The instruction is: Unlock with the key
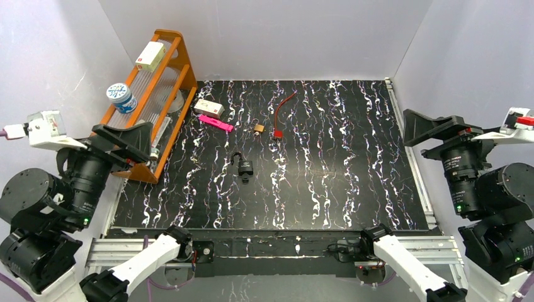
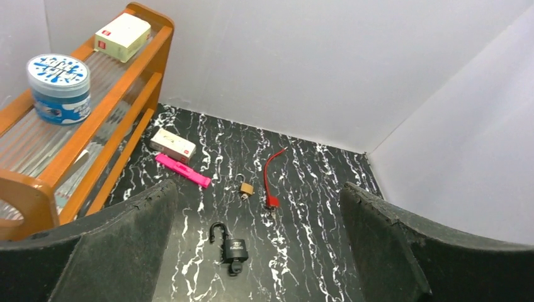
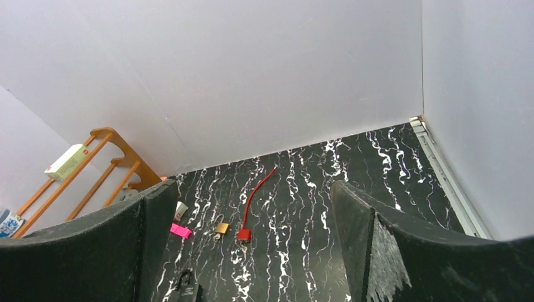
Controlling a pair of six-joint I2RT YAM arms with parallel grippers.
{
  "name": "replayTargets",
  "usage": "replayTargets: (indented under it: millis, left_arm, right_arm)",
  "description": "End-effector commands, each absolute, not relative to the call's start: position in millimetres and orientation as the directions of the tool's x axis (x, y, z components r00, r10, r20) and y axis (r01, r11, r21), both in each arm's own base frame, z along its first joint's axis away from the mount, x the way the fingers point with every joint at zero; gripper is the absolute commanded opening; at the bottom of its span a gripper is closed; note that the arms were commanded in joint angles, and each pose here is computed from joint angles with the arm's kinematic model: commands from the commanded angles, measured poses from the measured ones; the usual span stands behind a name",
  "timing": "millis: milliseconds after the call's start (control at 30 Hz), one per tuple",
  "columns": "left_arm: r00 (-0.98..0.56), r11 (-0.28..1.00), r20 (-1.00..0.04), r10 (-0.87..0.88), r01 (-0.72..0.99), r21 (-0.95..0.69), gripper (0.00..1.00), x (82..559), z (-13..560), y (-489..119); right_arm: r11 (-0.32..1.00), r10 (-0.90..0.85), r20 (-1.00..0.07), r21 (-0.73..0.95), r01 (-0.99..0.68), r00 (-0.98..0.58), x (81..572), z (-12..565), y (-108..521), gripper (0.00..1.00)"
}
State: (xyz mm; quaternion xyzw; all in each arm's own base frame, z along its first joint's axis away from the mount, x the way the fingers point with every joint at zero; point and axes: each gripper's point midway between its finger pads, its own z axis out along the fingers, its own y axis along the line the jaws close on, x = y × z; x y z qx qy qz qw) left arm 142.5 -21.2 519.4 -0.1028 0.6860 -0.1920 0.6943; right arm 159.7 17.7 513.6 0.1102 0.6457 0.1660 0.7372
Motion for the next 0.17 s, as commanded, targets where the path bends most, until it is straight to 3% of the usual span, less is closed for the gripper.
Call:
replayTargets:
  millis: [0,133]
  left_arm:
    - [-0.036,0.933,-0.936,-0.35,0.07,-0.352,0.98,137.4,508.8,-8.5]
    - [-0.036,0.946,-0.947,-0.32,0.04,-0.321,0.98,137.4,507.0,-2.0]
  right_arm:
    - [0.908,0.417,-0.896,0.407,-0.096,0.149,160.2,523.4,14.3,0.99]
    - [0.906,0.423,-0.895,0.415,-0.086,0.14,164.1,519.2,14.9,0.99]
